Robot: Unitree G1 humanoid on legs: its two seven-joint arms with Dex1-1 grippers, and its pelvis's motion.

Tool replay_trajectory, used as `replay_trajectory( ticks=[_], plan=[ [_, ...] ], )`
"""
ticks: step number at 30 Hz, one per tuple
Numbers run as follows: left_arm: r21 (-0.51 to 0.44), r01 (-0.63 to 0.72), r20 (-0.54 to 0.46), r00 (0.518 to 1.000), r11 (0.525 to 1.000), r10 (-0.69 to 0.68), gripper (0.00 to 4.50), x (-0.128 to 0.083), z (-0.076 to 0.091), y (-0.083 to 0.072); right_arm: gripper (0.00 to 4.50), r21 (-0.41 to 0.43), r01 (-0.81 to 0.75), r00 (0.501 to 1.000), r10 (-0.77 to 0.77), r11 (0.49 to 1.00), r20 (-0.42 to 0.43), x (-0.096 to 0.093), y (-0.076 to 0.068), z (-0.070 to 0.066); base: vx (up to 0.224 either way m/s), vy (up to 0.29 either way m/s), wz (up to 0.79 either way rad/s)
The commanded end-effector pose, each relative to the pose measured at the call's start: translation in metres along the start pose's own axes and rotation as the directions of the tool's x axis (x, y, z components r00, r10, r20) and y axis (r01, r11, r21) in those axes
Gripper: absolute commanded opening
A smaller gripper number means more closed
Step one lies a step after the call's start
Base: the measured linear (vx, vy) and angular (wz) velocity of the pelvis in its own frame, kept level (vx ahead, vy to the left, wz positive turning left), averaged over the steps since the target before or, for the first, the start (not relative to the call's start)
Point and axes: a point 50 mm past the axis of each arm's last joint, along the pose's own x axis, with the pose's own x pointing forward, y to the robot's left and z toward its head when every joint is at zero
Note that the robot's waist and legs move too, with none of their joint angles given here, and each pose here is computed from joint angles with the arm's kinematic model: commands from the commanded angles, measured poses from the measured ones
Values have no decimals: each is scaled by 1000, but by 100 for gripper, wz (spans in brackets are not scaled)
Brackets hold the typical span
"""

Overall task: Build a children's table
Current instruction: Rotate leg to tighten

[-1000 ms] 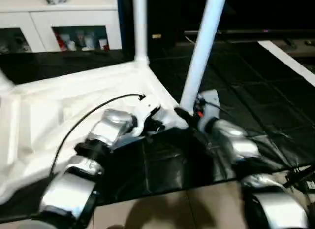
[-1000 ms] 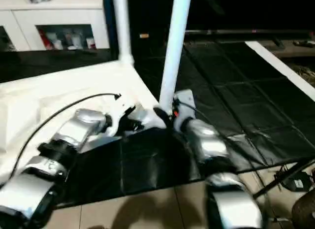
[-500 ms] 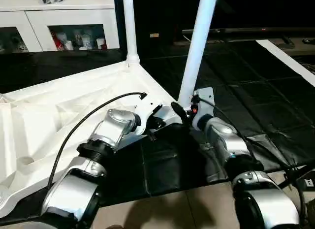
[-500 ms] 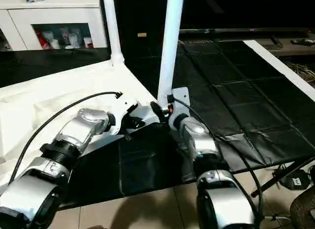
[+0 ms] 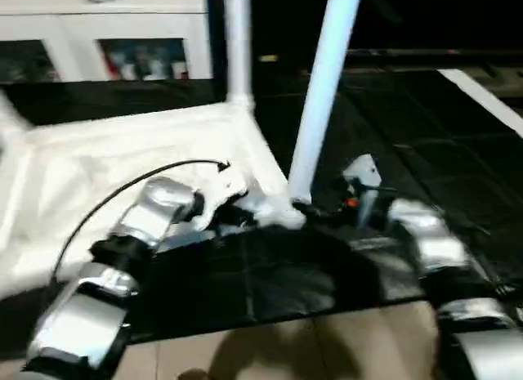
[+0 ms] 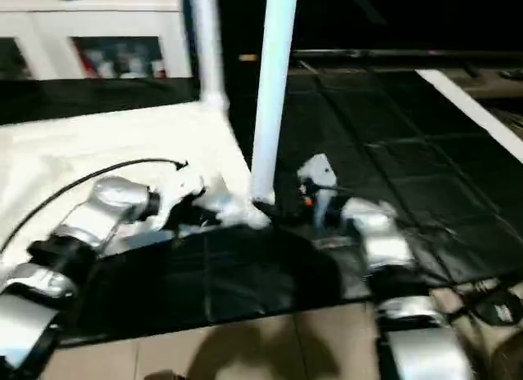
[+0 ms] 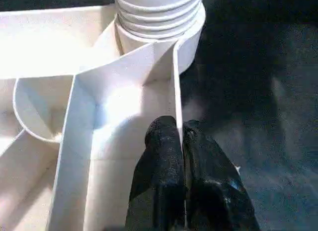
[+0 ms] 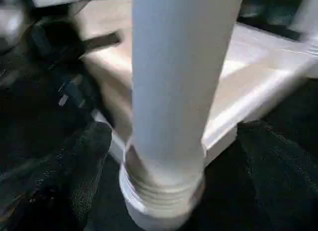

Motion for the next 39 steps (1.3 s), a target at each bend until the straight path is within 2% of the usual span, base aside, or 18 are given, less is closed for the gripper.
replay_trajectory(
  ticks=[1, 7, 14, 15, 18, 20, 25, 28, 30, 39],
  plan=[
    [78, 91, -23, 996, 993, -89, 0, 3, 6, -5, 436, -30, -71, 997, 70, 997, -39, -2, 4, 0, 0, 0, 0],
    [142, 216, -60, 976, 966, -210, 0, -1, 5, -12, 436, -81, -259, 960, 247, 962, -134, 1, 14, -1, 0, 0, 0],
    [176, 269, -70, 963, 947, -261, 0, 3, 8, -16, 436, -61, -340, 931, 327, 938, -164, 12, 20, -2, 0, 0, 0],
    [181, 276, -72, 961, 944, -267, 0, 4, 8, -17, 412, -56, -342, 930, 329, 938, -164, 13, 19, -3, 0, 0, 0],
    [188, 292, -74, 956, 938, -283, 0, 5, 8, -18, 400, -34, -357, 924, 348, 933, -157, 13, 20, -3, 0, 0, 0],
    [190, 300, -76, 954, 935, -290, 0, 5, 8, -19, 366, -21, -371, 918, 363, 928, -158, 13, 20, -3, 0, 0, 0],
    [191, 305, -78, 952, 933, -295, 0, 5, 7, -20, 323, -5, -381, 913, 376, 924, -157, 12, 20, -4, 0, 0, 0],
    [191, 307, -81, 952, 932, -297, 0, 5, 6, -20, 311, 8, -390, 909, 386, 921, -159, 12, 21, -6, 0, 0, 0],
    [191, 307, -81, 952, 932, -297, 0, 5, 6, -20, 284, 14, -394, 907, 391, 919, -156, 12, 21, -6, 0, 0, 0],
    [160, 291, -63, 957, 943, -285, 0, 5, 5, -18, 273, 45, -409, 901, 411, 912, -138, 13, 25, -8, 0, 0, 0]
  ],
)
